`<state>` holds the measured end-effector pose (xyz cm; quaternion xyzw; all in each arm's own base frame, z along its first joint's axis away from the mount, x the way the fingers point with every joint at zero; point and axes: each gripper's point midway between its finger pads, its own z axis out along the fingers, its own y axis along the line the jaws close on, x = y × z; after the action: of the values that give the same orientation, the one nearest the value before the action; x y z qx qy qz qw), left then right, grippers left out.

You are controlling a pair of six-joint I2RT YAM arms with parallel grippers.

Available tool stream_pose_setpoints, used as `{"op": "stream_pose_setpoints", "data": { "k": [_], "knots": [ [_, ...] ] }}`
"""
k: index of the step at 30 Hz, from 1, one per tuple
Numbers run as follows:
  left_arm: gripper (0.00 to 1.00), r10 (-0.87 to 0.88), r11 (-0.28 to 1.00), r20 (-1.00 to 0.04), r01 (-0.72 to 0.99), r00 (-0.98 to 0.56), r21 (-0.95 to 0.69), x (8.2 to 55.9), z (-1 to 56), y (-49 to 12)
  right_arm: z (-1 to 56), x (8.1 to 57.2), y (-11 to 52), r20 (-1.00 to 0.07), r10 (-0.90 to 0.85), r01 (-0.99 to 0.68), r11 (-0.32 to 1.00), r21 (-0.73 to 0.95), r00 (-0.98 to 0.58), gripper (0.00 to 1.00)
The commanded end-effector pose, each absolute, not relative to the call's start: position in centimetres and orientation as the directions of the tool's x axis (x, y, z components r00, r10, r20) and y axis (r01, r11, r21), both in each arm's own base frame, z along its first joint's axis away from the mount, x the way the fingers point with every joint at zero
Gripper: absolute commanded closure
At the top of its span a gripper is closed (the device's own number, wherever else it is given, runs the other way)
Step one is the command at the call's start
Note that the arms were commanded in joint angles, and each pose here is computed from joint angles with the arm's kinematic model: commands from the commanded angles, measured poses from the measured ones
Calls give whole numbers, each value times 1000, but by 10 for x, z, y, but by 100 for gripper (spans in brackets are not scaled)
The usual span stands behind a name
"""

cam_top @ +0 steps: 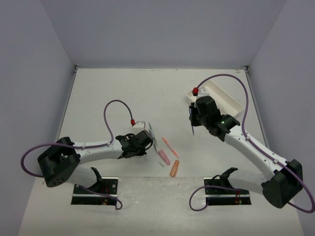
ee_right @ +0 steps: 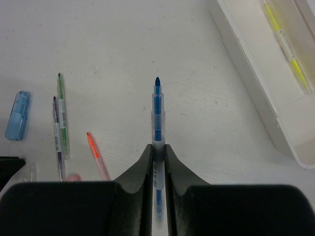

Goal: Sort the stationery into containers
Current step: Close the pen cap on the pen.

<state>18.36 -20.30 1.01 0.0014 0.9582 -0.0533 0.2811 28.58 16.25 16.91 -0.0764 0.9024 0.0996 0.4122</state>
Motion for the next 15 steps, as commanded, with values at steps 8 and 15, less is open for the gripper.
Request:
{"op": "stream_pose_setpoints", "data": {
  "k": [8,15],
  "knots": [
    [100,-30,997,-562,14,-827,-74,181,27,-188,178,284,181,-780,-55,-303,937,176,-624,100],
    [100,-234,933,-777,89,-584,-348,220,166,-211,224,243,255,-810,65,-604,632,486,-583,100]
  ]
}}
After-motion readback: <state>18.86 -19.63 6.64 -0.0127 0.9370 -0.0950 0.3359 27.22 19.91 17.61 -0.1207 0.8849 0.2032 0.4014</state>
